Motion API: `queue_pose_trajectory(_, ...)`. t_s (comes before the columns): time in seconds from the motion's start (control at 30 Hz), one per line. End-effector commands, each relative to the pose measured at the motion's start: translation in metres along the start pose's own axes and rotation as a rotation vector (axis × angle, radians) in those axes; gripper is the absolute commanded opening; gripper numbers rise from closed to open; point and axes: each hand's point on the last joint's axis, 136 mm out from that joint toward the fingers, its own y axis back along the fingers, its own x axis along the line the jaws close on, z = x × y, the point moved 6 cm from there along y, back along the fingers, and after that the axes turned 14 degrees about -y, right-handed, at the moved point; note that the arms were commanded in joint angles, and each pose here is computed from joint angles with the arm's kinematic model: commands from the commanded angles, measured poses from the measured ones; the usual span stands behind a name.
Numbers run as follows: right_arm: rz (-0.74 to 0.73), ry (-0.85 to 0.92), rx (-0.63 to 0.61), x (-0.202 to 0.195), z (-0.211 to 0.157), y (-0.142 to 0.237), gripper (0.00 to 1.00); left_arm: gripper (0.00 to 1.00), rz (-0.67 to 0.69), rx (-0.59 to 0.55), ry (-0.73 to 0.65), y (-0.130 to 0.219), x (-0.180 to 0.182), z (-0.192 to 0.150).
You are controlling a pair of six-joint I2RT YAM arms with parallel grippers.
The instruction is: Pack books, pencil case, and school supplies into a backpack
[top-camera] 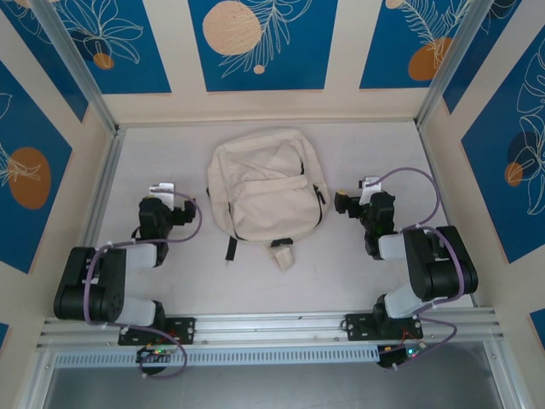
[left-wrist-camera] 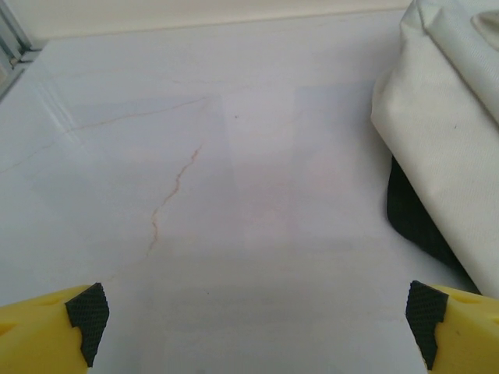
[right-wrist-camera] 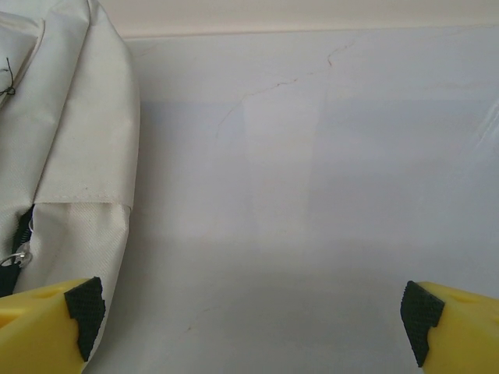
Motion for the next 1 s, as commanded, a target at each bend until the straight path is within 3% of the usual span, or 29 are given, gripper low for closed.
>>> queue_pose_trajectory(0.0, -0.016, -0.007, -0.046, -0.002, 0.011, -0.002, 0.99, 1.0, 0.006, -0.053, 0.013, -0.008, 0.004, 0.013)
queue_pose_trajectory(0.97, -0.011, -0.056, -0.013, -0.01, 0.014, -0.006, 0.99, 1.0, -0.036, -0.026, -0.048, -0.02, -0.01, 0.008)
